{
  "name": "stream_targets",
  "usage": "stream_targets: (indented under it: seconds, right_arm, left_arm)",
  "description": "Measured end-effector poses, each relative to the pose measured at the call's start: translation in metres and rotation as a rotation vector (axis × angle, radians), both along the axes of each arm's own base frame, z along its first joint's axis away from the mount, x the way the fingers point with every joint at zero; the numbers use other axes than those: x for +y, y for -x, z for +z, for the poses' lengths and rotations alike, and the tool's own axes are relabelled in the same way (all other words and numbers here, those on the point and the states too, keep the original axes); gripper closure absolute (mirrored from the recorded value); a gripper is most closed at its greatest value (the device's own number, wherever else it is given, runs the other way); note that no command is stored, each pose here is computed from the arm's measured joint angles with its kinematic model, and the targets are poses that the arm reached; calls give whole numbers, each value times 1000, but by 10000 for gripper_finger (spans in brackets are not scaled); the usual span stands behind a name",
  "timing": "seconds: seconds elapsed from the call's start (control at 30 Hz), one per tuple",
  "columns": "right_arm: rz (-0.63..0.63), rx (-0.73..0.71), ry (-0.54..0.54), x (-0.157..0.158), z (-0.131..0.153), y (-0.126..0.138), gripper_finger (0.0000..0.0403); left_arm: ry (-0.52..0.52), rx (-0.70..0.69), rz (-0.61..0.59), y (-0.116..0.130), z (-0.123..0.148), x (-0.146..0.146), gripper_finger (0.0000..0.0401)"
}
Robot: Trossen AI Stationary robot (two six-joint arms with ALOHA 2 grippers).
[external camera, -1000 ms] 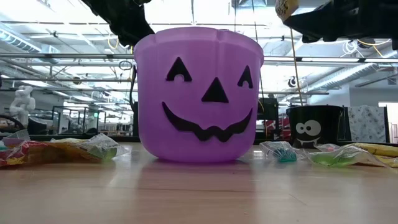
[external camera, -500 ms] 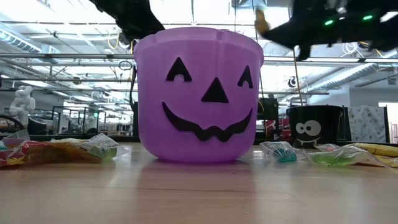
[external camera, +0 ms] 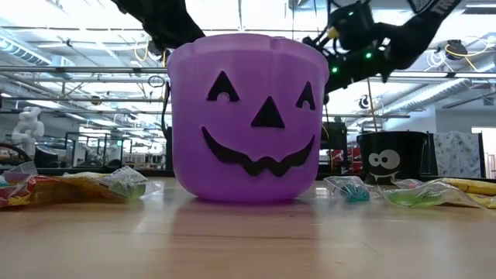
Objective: Sort candy by brand, put in halloween buckets
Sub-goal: Put the yellow candy into the white bucket, then put the blue gummy into the violet bucket
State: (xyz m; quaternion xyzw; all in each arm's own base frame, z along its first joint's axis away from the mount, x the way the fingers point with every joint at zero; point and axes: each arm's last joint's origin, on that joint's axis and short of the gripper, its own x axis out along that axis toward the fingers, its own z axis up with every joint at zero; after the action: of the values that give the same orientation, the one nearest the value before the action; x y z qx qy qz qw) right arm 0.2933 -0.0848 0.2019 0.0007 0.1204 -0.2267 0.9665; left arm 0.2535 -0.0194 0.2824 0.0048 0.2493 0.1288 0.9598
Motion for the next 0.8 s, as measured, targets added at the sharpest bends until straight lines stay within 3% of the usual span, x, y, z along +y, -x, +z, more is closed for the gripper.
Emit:
stream_targets:
  seconds: [0.27, 0.4, 0.6, 0.8]
  right_arm:
    - [-49, 14, -71, -7, -1, -3, 282]
    - [-3, -60, -32, 7, 28, 7, 236]
    - [137, -80, -10, 50, 68, 35, 232]
    - [276, 4, -91, 89, 70, 51, 243]
  left_arm:
    - [10, 45, -24, 3, -4, -7, 269]
    - [60, 104, -29, 13, -7, -16, 269]
    - [194, 223, -32, 31, -18, -48, 269]
    - [281, 324, -85, 41, -39, -98, 269]
